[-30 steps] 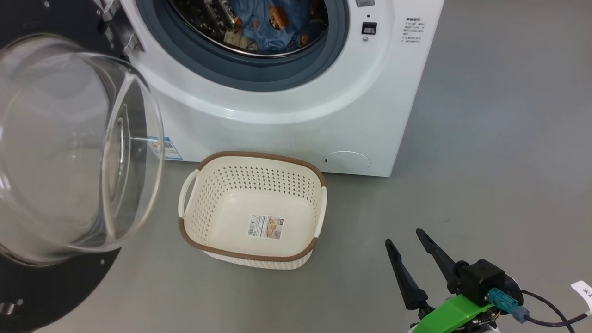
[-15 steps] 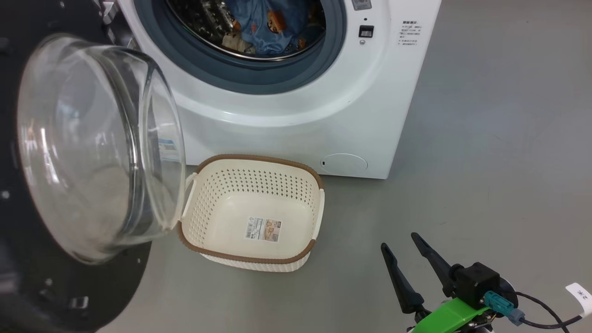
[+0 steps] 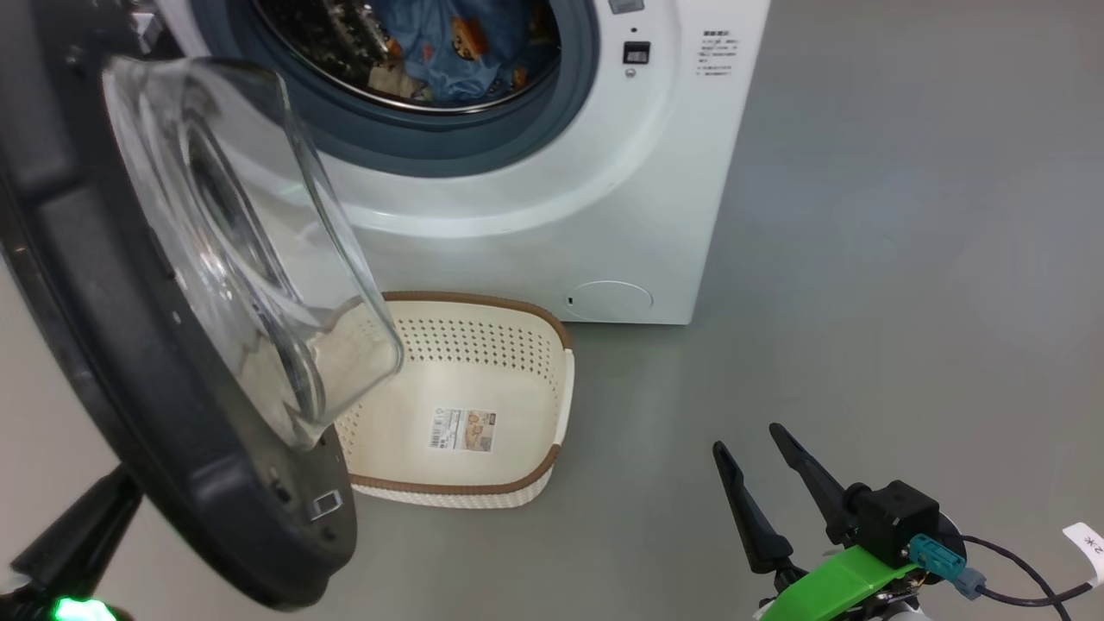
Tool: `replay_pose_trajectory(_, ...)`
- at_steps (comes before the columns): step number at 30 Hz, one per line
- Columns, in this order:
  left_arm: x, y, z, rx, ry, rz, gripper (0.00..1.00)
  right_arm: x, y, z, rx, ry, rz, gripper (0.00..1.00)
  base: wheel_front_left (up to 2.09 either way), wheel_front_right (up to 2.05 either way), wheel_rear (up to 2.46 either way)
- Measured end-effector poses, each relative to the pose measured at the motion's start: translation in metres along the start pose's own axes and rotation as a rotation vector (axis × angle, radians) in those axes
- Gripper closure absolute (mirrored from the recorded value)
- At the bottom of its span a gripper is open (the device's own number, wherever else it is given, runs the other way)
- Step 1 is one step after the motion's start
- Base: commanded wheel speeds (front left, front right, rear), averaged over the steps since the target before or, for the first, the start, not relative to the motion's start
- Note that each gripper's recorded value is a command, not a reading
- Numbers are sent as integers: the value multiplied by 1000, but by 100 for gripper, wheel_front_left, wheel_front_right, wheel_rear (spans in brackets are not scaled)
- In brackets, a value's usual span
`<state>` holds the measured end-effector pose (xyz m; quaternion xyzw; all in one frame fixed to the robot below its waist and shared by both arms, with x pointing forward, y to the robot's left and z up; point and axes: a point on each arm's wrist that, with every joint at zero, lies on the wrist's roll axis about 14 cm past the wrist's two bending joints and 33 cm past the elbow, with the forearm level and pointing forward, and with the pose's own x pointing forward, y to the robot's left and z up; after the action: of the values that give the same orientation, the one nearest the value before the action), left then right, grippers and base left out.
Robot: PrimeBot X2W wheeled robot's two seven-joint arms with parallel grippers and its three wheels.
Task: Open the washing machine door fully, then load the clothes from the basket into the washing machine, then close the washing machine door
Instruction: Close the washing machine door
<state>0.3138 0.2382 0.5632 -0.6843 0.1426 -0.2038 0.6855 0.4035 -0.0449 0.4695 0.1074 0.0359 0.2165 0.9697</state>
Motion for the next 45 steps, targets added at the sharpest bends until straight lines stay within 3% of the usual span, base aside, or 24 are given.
replay_pose_trajectory(19, 129, -5, -39, -65, 103, -195, 100, -30, -56, 2, 21, -19, -186, 0, 0, 0, 0)
replay_pose_trajectory(35, 215, 8, -46, -90, 70, -180, 100, -58, -93, 5, 39, -33, -325, 0, 0, 0, 0)
replay_pose_trajectory(45, 233, 11, -41, -101, 30, -173, 100, -62, -99, 5, 46, -33, -346, 0, 0, 0, 0)
